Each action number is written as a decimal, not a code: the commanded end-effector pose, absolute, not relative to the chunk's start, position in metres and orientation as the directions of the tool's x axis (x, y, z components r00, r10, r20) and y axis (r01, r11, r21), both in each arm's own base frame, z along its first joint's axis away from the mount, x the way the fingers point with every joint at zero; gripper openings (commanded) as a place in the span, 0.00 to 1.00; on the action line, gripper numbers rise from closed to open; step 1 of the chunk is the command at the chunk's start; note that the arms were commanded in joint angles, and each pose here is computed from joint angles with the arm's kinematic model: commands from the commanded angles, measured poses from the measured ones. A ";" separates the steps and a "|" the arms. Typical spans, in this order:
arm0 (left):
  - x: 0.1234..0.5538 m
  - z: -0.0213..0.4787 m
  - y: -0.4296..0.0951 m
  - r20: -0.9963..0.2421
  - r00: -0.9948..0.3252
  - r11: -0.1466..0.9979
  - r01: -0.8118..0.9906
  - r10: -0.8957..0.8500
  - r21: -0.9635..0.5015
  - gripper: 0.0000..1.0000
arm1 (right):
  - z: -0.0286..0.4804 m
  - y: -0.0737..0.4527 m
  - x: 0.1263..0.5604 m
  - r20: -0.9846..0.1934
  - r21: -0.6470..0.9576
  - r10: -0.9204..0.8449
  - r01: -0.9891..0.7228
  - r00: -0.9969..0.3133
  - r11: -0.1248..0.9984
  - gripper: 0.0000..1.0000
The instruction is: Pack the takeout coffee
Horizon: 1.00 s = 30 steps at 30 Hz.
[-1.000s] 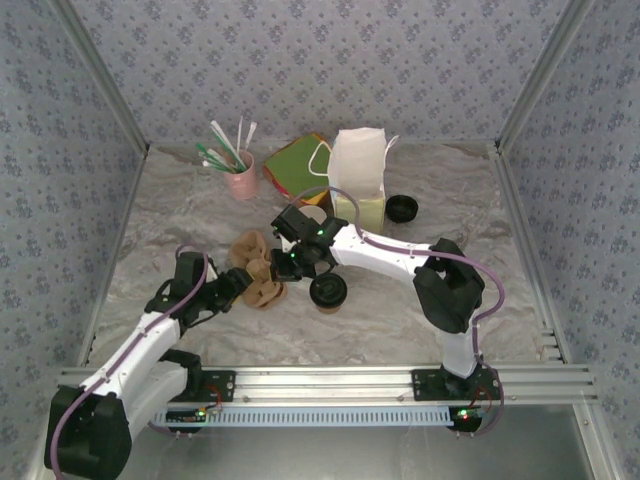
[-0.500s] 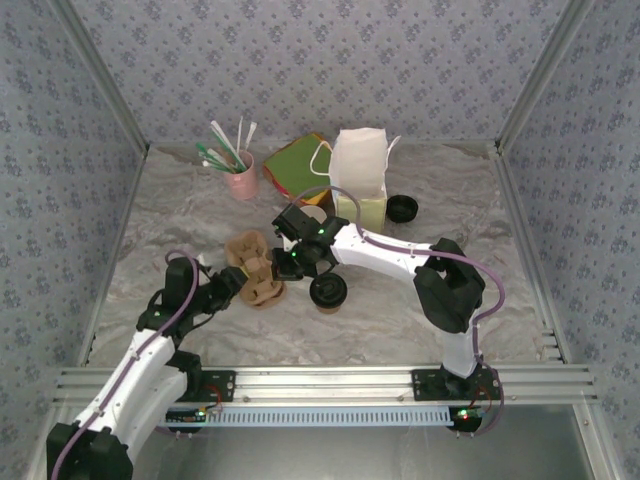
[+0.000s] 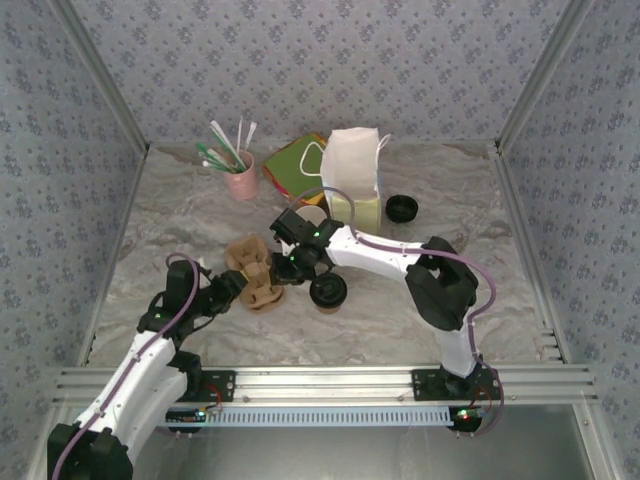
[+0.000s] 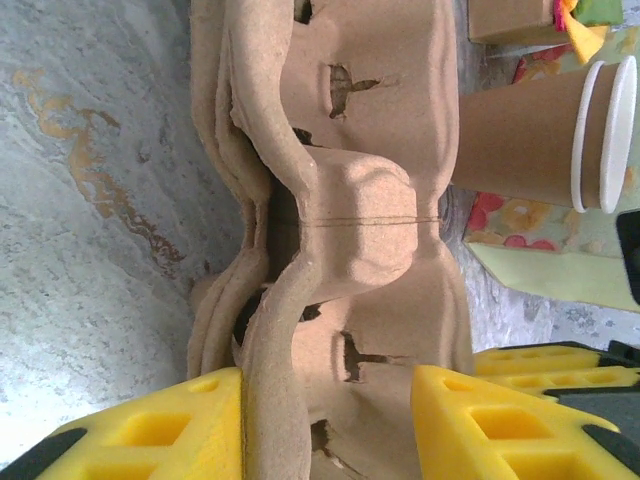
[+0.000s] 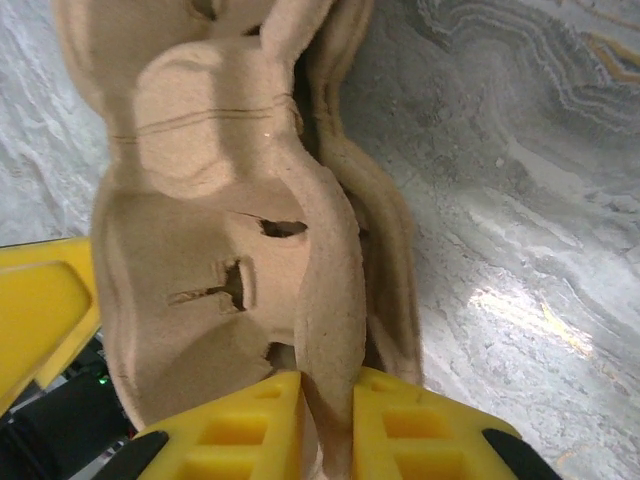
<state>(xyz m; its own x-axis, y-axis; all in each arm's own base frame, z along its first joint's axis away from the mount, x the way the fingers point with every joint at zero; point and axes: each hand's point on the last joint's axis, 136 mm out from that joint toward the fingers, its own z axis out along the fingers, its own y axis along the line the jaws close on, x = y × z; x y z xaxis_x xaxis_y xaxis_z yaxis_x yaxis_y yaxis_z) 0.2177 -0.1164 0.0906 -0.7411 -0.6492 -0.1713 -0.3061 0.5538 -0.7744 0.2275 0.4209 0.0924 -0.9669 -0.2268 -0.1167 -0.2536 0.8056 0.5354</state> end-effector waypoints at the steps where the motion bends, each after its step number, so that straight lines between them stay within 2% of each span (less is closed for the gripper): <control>1: 0.217 0.095 -0.123 -0.180 -0.763 0.554 -0.265 -0.621 -0.789 0.46 | 0.083 0.430 0.217 -0.082 0.545 -0.257 -0.259 -0.963 0.798 0.21; 3: 0.217 0.094 -0.123 -0.176 -0.764 0.553 -0.268 -0.621 -0.789 0.45 | 0.082 0.430 0.217 -0.082 0.543 -0.259 -0.261 -0.962 0.798 0.27; 6: 0.216 0.093 -0.121 -0.186 -0.762 0.563 -0.268 -0.620 -0.781 0.43 | 0.084 0.429 0.216 -0.090 0.536 -0.264 -0.270 -0.960 0.800 0.27; 9: 0.214 0.090 -0.120 -0.190 -0.767 0.581 -0.274 -0.613 -0.767 0.38 | 0.088 0.428 0.217 -0.104 0.533 -0.267 -0.280 -0.958 0.798 0.20; 13: 0.211 0.083 -0.116 -0.186 -0.780 0.613 -0.295 -0.598 -0.733 0.29 | 0.091 0.428 0.216 -0.112 0.531 -0.269 -0.286 -0.957 0.798 0.20; 19: 0.211 0.086 -0.117 -0.196 -0.784 0.622 -0.284 -0.589 -0.730 0.22 | 0.095 0.426 0.216 -0.125 0.525 -0.268 -0.293 -0.955 0.799 0.21; 21: 0.213 0.090 -0.117 -0.209 -0.781 0.617 -0.268 -0.589 -0.740 0.11 | 0.098 0.426 0.218 -0.133 0.524 -0.265 -0.294 -0.955 0.800 0.24; 22: 0.213 0.092 -0.117 -0.213 -0.778 0.614 -0.264 -0.592 -0.743 0.08 | 0.100 0.425 0.218 -0.137 0.522 -0.262 -0.295 -0.955 0.800 0.27; 25: 0.213 0.098 -0.117 -0.232 -0.770 0.610 -0.243 -0.594 -0.755 0.08 | 0.110 0.423 0.220 -0.164 0.519 -0.258 -0.305 -0.952 0.798 0.31; 28: 0.213 0.105 -0.117 -0.256 -0.762 0.604 -0.214 -0.595 -0.768 0.08 | 0.122 0.419 0.224 -0.193 0.517 -0.244 -0.310 -0.950 0.798 0.48; 30: 0.213 0.108 -0.117 -0.272 -0.756 0.599 -0.193 -0.596 -0.778 0.08 | 0.131 0.418 0.227 -0.215 0.521 -0.235 -0.315 -0.948 0.793 0.49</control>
<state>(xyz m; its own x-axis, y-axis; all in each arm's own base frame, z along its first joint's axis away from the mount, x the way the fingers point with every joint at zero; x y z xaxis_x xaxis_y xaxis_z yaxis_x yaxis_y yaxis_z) 0.2112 -0.1152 0.0953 -0.7601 -0.6076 -0.2305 -0.2464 0.5977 -0.7630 0.2230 0.4208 0.0996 -0.9557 -0.2494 -0.1561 -0.2942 0.8054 0.5146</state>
